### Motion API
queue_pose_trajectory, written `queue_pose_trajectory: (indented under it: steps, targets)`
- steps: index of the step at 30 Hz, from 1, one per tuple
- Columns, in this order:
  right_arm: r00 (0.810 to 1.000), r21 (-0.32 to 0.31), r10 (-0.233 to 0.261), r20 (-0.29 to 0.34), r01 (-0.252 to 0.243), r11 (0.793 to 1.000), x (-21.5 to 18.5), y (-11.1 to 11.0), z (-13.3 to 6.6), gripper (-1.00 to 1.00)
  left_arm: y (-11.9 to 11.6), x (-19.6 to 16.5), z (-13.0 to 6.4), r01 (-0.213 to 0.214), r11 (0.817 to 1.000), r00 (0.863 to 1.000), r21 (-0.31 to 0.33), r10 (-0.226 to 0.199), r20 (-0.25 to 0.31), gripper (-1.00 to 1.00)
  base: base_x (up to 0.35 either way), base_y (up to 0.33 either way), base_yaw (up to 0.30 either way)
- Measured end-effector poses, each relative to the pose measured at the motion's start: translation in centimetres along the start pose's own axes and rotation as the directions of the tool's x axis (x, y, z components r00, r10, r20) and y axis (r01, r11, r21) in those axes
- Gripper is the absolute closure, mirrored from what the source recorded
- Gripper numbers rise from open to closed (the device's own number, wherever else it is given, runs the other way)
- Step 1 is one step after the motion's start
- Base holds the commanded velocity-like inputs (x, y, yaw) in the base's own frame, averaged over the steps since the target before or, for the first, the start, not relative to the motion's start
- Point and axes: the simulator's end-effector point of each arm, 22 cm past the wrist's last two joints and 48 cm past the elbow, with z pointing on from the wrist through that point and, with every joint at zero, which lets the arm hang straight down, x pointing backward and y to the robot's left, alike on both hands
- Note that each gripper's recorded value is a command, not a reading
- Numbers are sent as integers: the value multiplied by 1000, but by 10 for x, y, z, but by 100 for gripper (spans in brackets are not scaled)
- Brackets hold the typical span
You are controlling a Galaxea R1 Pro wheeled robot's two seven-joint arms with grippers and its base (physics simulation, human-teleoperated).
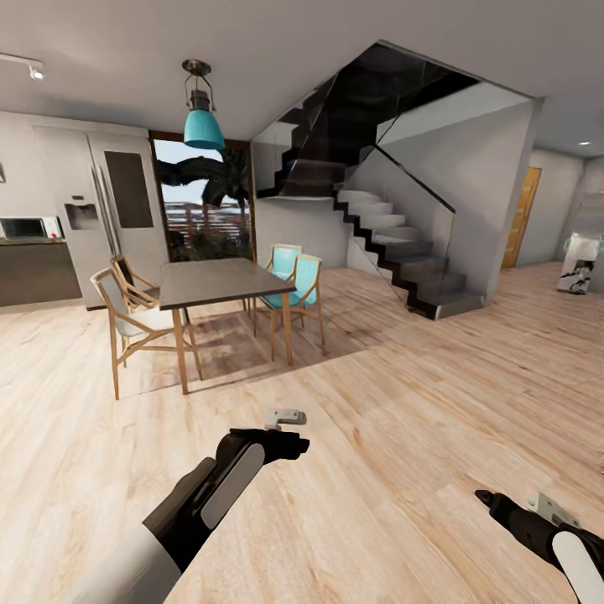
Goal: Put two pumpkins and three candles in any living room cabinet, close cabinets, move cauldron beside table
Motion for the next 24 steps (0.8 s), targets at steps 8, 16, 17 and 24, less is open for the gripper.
queue_pose_trajectory:
  steps: [8,16,17,24]
  targets:
    - [1000,-6,3,9,-3,1000,-3,2,-2,-100,0,-3,-3,-3,1000,1000,-2,3,8,-100,0,0,-200]
    - [1000,2,6,-4,-5,1000,1,-2,0,-100,0,-2,-2,-2,1000,1000,-1,2,5,-100,67,43,-25]
    - [1000,5,7,-8,-7,1000,3,-3,1,-100,0,-2,-2,-1,1000,1000,-1,1,4,-100,195,131,-3]
    - [996,63,84,-7,-84,994,0,-39,3,-100,1,3,2,2,1000,1000,-1,-2,-6,-100,275,97,-1]
